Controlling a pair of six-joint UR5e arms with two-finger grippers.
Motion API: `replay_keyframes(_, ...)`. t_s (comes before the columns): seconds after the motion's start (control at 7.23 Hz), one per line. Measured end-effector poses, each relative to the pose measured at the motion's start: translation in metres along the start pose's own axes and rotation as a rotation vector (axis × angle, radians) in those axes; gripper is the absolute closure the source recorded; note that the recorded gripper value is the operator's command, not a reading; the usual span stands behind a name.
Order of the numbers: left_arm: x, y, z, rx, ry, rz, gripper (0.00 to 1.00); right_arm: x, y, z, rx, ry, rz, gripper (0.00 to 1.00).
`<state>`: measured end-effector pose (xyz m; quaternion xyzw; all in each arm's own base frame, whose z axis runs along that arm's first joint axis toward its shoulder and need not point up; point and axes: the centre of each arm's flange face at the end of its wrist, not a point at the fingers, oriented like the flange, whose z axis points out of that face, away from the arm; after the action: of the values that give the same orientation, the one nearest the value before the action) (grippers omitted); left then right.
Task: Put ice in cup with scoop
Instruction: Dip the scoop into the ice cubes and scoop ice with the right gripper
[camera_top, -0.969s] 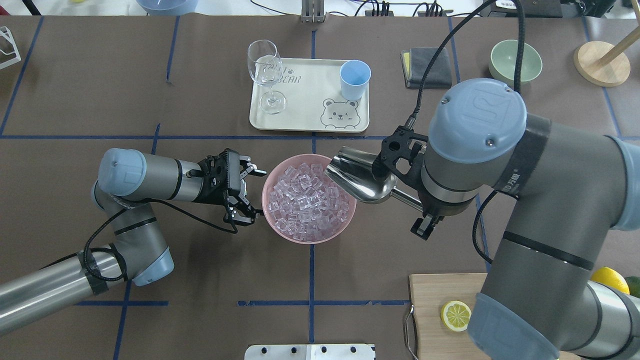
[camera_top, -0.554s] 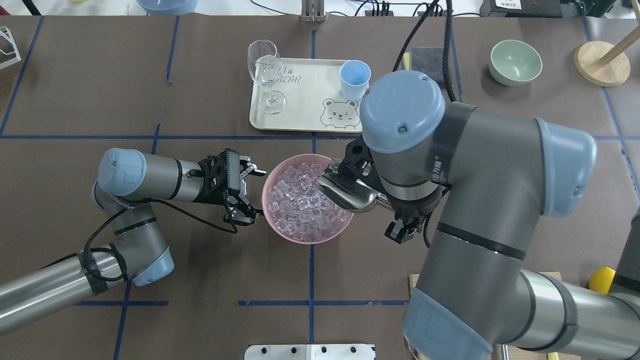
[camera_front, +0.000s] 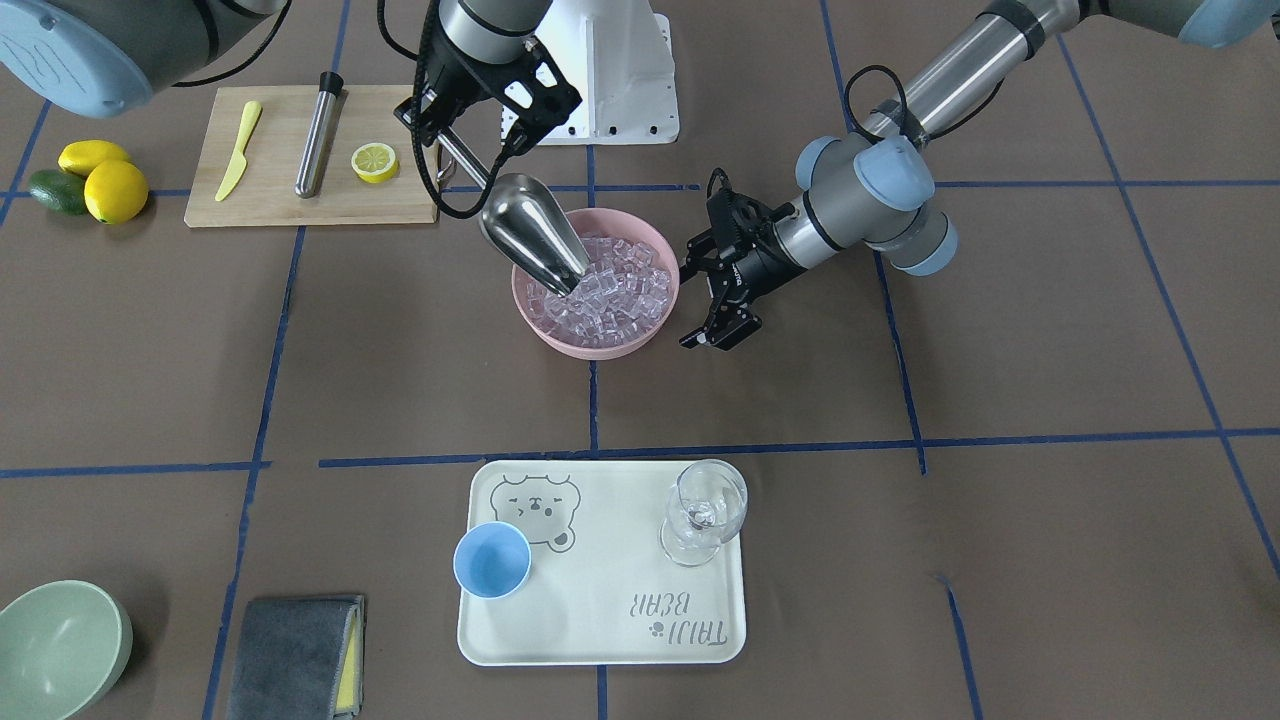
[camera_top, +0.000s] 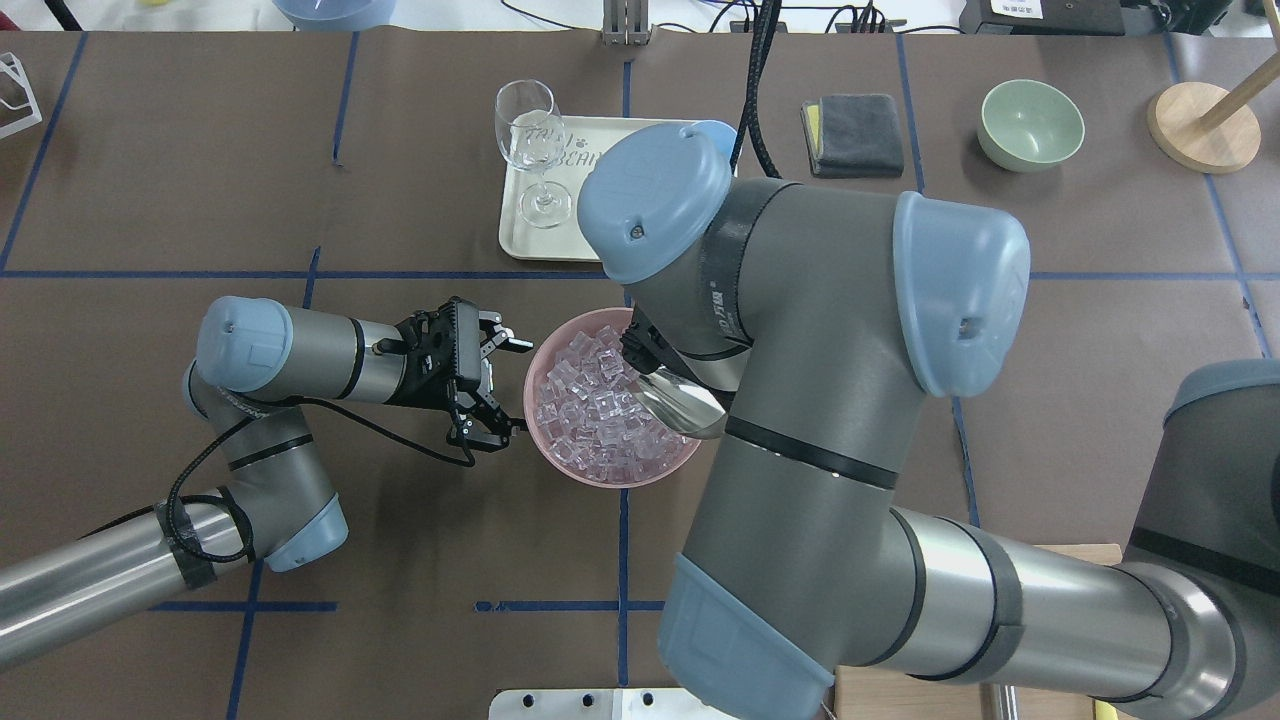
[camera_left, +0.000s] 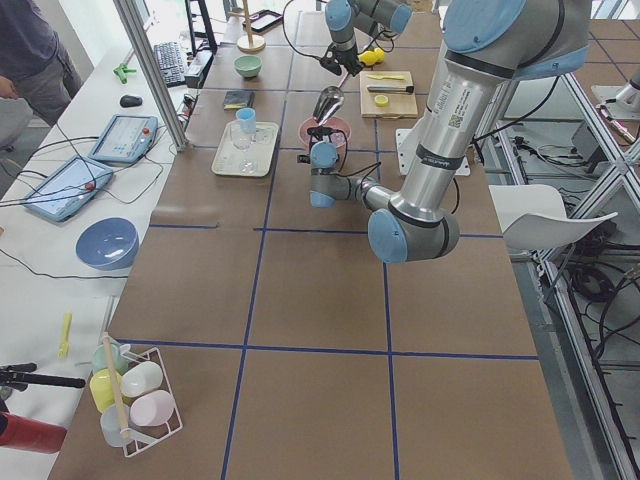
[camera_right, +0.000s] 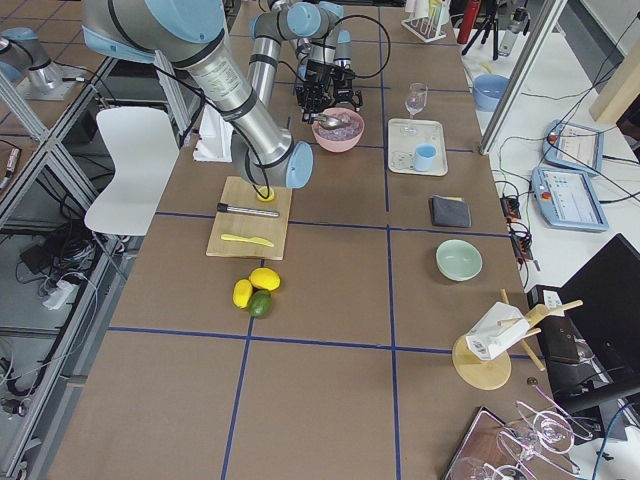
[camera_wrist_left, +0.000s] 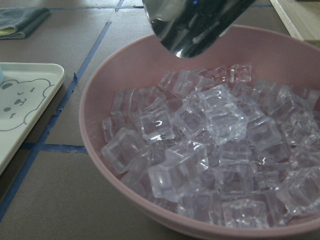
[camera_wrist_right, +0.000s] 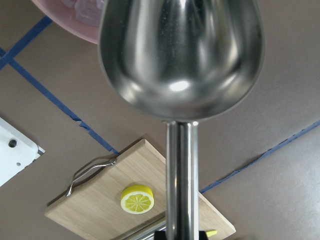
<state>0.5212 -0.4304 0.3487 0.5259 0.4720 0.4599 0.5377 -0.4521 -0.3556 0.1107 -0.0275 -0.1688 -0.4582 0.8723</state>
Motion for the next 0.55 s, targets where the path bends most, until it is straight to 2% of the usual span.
replay_keyframes(0.28, 0.000, 0.000, 0.000, 0.000, 0.000, 0.000, 0.00, -0.016, -0.027, -0.007, -0.085, 0.014, 0.010, 1.00)
replay_keyframes(0.55, 0.000, 0.000, 0.000, 0.000, -0.001, 0.000, 0.00, -0.028, -0.046, -0.006, -0.141, 0.044, 0.001, 1.00)
